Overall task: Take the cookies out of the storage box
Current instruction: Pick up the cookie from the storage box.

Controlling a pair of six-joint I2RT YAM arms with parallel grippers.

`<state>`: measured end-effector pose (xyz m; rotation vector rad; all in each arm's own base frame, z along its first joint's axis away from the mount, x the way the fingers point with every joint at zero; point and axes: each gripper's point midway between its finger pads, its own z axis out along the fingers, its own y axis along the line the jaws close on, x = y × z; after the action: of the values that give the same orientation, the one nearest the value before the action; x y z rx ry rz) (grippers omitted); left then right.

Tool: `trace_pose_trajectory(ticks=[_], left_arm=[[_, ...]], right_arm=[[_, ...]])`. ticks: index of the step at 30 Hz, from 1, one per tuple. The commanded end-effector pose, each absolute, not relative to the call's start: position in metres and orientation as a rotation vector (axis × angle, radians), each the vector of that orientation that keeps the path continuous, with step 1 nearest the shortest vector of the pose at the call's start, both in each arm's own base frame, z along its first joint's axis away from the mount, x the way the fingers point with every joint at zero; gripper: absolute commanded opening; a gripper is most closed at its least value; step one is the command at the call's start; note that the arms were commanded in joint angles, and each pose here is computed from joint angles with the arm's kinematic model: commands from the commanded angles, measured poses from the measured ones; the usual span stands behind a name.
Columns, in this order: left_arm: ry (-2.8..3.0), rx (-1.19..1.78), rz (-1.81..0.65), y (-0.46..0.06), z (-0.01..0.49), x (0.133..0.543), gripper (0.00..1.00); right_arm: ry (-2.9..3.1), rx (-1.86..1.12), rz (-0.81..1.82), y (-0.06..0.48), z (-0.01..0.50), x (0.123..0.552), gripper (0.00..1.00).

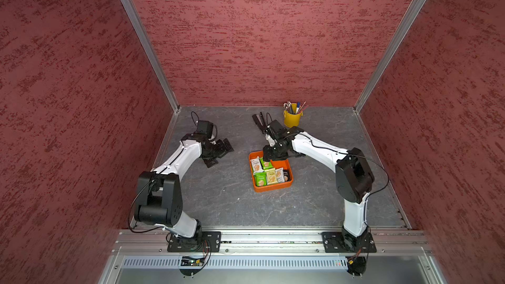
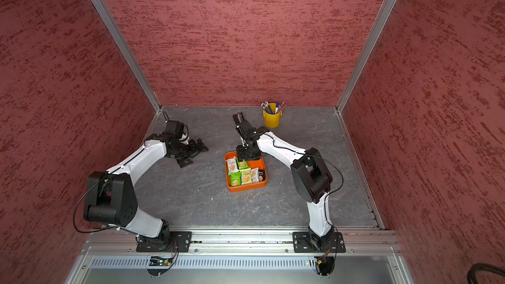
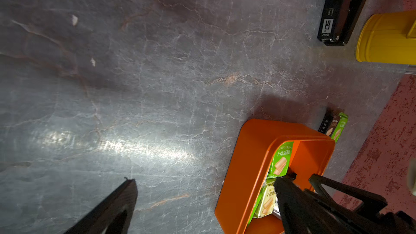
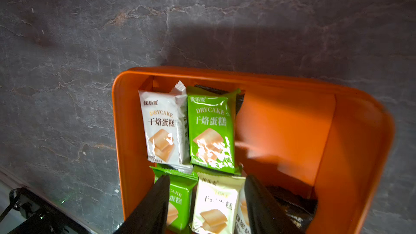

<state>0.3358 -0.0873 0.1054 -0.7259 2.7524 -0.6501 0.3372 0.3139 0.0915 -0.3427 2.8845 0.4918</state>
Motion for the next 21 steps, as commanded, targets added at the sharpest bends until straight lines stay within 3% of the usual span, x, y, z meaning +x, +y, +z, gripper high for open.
trace_pose_trajectory(ticks=[1,21], left_arm=[[2.737,-0.716,-0.653,-0.082,0.110,0.332,1.00],[2.711,-0.791,-0.670,-0.080,0.107,0.327,1.00]], right_arm=[[2.857,-0.393,0.422,0.318,0.089,0.343,0.58],[2.870,-0.533,0.183,0.318,0.055,0.351,0.58]])
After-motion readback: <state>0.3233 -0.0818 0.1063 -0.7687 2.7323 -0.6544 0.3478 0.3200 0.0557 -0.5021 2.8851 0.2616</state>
